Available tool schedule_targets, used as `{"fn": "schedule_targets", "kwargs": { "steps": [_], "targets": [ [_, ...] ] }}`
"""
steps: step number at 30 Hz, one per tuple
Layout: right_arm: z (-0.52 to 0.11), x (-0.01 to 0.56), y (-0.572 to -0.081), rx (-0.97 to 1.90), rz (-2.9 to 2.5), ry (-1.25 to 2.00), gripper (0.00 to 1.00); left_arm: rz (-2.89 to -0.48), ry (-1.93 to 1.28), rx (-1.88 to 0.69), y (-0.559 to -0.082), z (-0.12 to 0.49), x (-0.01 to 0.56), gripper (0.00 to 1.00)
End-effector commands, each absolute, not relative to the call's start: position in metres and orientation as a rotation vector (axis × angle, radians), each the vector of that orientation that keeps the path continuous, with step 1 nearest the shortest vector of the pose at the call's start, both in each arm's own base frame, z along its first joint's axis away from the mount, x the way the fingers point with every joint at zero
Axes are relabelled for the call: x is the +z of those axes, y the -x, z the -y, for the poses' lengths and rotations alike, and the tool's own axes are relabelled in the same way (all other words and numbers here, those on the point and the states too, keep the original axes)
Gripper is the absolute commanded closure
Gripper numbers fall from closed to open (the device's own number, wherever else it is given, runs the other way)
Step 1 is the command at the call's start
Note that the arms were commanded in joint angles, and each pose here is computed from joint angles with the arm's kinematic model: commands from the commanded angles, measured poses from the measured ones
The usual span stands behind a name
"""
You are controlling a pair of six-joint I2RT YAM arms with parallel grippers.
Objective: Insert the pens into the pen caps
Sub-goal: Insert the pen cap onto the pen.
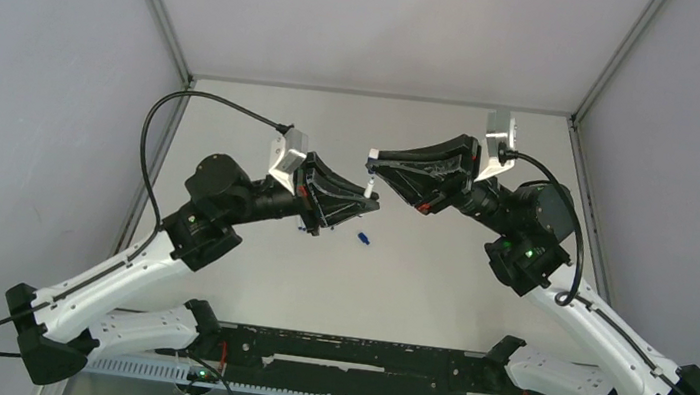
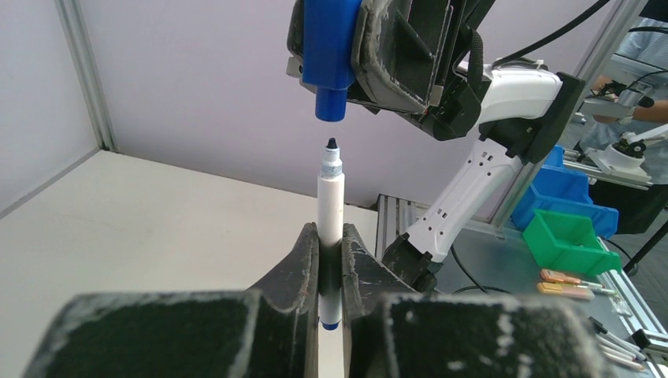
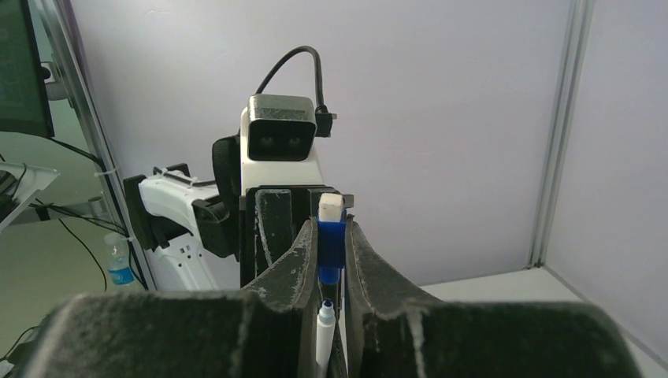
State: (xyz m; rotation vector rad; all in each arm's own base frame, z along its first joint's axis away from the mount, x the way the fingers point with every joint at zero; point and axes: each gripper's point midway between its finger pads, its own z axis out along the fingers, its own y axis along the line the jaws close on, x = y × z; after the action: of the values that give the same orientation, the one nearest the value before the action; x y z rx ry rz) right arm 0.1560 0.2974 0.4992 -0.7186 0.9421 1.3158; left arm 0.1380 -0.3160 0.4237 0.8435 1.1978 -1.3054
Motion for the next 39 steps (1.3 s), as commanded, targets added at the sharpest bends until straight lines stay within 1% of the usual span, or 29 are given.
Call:
{"fn": "schedule_targets", "kwargs": {
  "steps": [1, 28, 39],
  "targets": [
    [-0.296, 0.508, -0.147, 1.338, -0.897, 0.733, 1.00, -1.084, -0.815, -1.316, -0.128, 0.306, 0.461, 1.00],
    [-0.305, 0.493, -0.147, 1.375, -0.957, 0.768, 1.00, -1.070, -0.771, -1.287, -0.132, 0.300, 0.467, 1.00],
    [-0.310, 0.487, -0.146, 1.401, -0.985, 0.777, 1.00, -1.060, -0.710, -1.250, -0.136, 0.289, 0.470, 1.00]
  ]
}}
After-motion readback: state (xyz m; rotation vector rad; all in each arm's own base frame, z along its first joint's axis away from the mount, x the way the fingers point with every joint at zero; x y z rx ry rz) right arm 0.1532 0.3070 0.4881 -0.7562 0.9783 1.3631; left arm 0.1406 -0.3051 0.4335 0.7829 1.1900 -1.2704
